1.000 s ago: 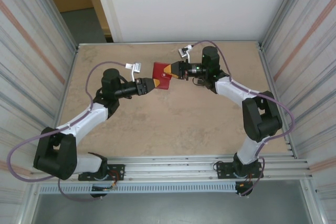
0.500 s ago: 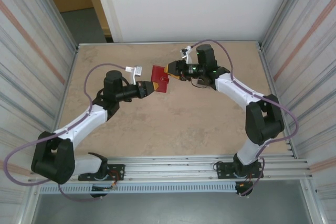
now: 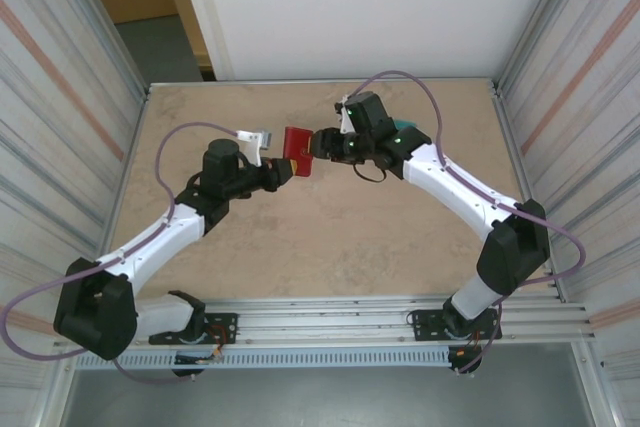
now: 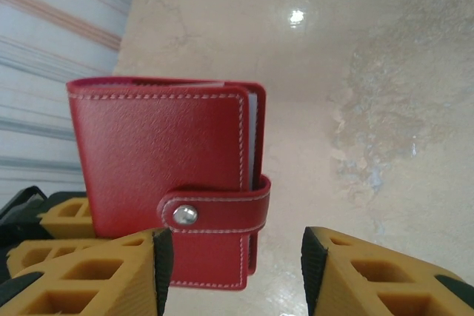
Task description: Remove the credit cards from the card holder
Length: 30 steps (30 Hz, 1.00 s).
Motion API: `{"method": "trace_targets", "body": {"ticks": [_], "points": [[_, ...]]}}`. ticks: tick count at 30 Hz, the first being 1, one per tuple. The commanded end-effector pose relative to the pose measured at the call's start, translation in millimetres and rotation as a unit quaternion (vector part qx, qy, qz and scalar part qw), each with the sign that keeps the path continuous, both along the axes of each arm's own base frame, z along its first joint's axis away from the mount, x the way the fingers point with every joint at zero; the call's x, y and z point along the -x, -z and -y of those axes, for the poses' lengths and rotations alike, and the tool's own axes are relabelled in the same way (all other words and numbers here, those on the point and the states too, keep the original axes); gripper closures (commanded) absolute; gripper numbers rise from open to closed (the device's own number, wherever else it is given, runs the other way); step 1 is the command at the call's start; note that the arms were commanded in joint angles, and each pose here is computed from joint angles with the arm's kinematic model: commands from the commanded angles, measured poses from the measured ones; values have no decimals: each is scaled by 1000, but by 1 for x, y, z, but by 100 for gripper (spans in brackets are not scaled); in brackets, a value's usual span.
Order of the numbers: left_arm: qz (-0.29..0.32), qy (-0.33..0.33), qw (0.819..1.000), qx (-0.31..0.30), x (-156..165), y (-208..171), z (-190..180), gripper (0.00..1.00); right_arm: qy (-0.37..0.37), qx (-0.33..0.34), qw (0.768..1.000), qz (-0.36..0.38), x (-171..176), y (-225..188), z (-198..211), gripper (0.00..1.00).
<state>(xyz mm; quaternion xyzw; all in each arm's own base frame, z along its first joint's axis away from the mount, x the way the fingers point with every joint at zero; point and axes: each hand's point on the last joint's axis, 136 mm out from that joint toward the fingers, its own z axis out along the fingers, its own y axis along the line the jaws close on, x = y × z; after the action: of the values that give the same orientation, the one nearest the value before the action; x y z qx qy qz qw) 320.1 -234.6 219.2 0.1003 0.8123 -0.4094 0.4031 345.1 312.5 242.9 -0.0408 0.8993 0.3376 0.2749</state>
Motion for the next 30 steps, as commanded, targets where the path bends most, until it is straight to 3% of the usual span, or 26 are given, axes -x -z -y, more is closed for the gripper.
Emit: {"method": "trace_targets", "body": {"ticks": [1, 10, 25, 28, 30], "points": [[25, -6, 1000, 9, -9, -12, 3, 100, 0, 19, 1000, 9, 1, -4, -1, 50], [13, 2, 1000, 18, -10, -7, 8, 100, -28, 19, 999, 10, -2, -3, -32, 52], [19, 5, 999, 38, -8, -14, 13, 100, -10, 77, 997, -19, -8, 34, -29, 61], [16, 1, 999, 39, -7, -13, 12, 100, 6, 97, 995, -14, -11, 35, -20, 70], [19, -5, 999, 38, -7, -14, 10, 100, 17, 107, 994, -10, -12, 34, -14, 82]]}}
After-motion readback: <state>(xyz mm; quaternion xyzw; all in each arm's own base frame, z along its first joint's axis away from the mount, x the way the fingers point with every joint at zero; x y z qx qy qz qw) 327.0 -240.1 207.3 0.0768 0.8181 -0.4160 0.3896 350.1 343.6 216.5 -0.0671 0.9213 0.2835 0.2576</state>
